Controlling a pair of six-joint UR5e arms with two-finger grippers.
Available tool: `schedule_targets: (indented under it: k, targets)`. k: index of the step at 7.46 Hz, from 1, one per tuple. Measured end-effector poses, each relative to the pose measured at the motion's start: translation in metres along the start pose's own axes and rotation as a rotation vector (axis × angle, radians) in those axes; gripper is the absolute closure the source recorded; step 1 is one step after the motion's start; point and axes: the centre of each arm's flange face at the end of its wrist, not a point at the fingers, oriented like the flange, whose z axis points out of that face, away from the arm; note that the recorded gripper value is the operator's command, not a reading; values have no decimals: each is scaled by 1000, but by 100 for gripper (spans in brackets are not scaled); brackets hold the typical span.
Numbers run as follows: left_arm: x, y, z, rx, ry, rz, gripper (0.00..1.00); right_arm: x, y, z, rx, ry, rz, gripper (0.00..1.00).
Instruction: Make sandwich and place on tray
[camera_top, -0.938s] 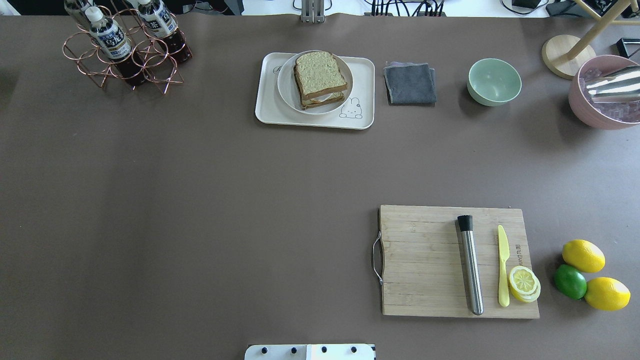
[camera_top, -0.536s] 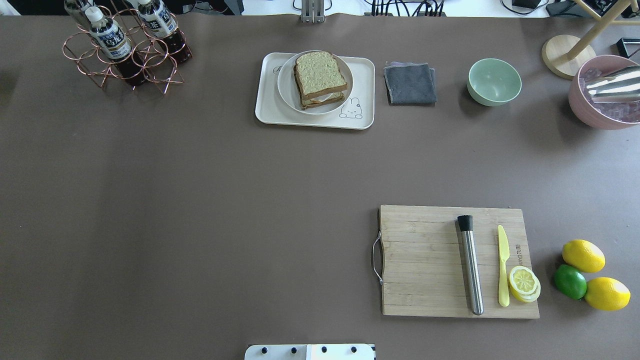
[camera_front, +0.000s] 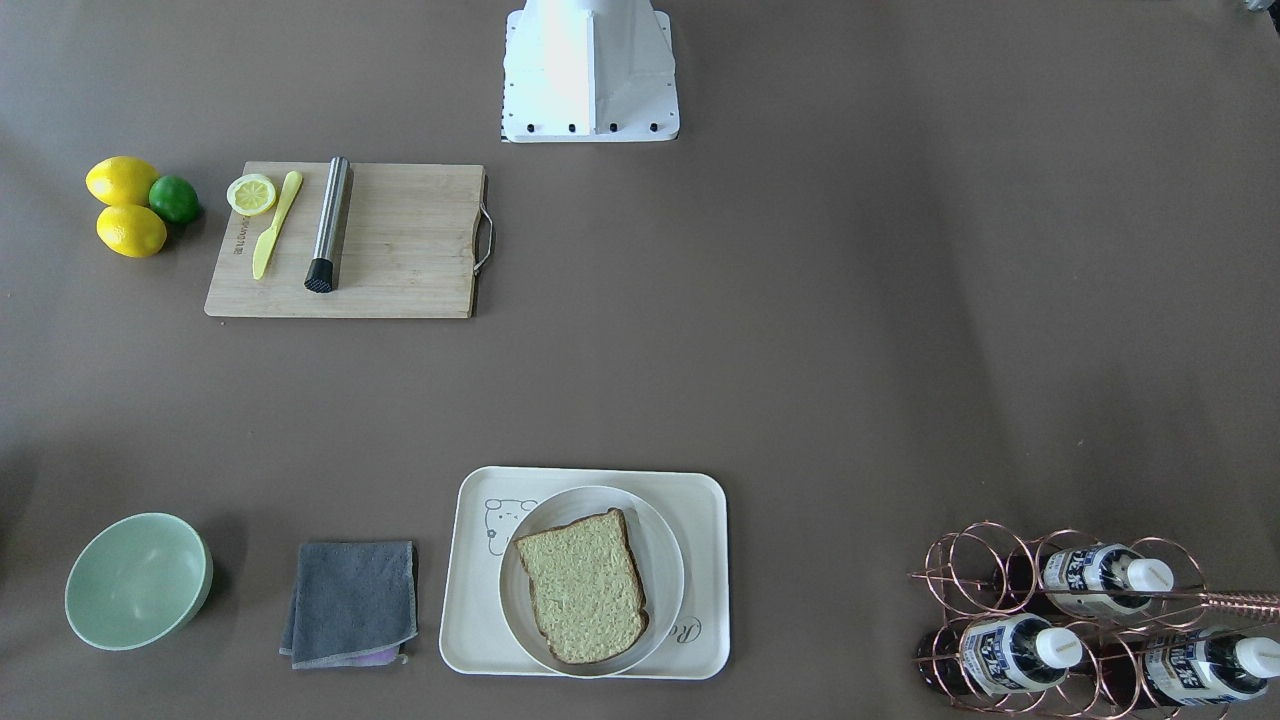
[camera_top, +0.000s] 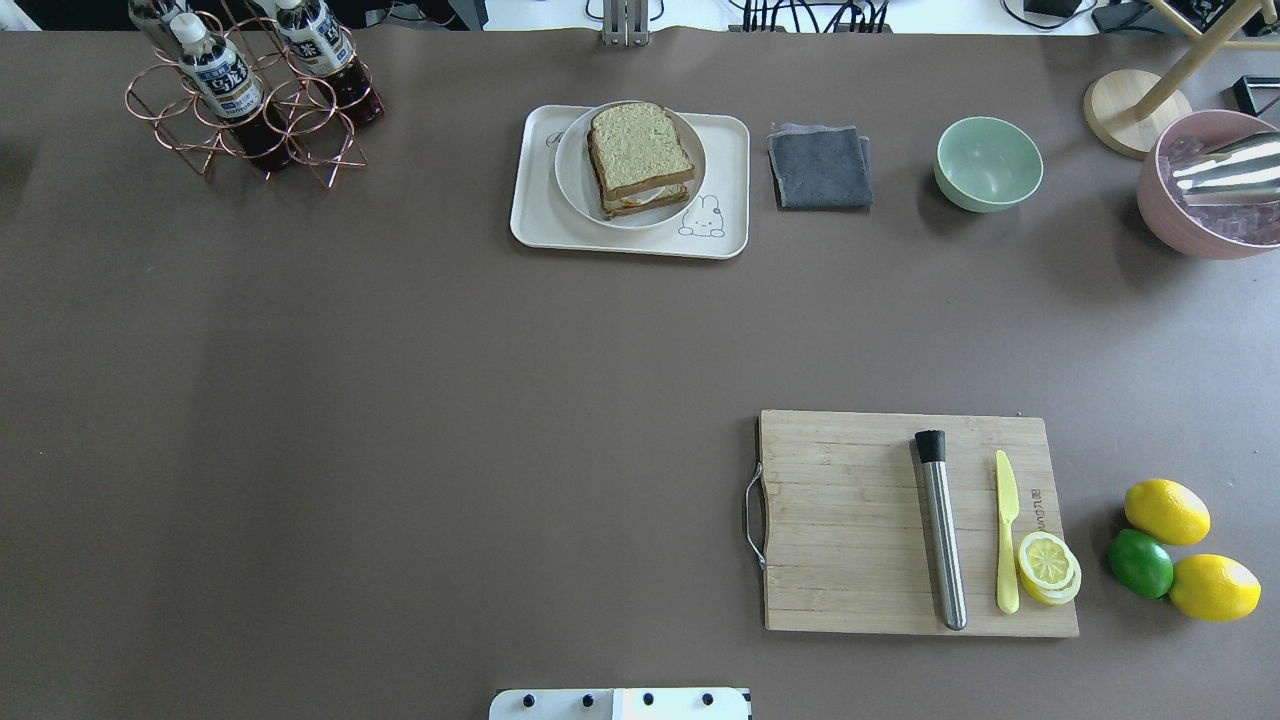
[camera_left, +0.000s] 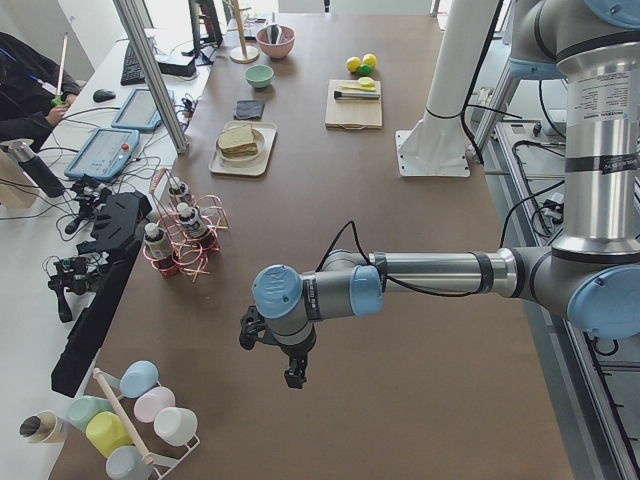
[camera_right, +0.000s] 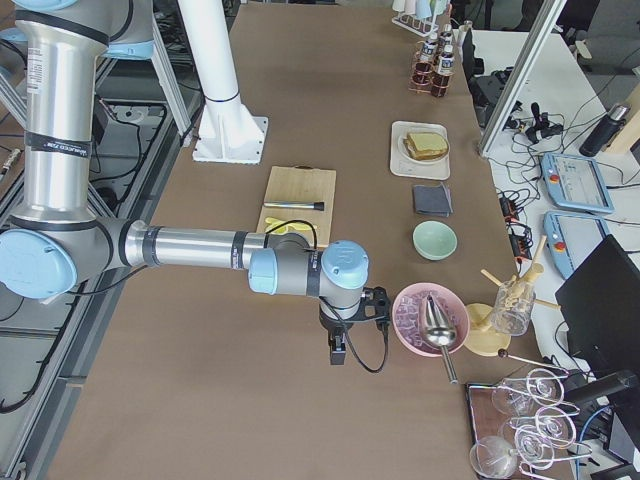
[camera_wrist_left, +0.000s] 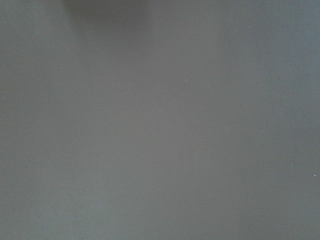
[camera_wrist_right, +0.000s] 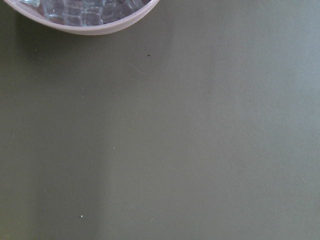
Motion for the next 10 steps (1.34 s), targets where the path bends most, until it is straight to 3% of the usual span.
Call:
schedule_targets:
  k: [10]
  targets:
    - [-2,1,2,-4,2,-5,1,-3,1,-3,5,-4,-3,0]
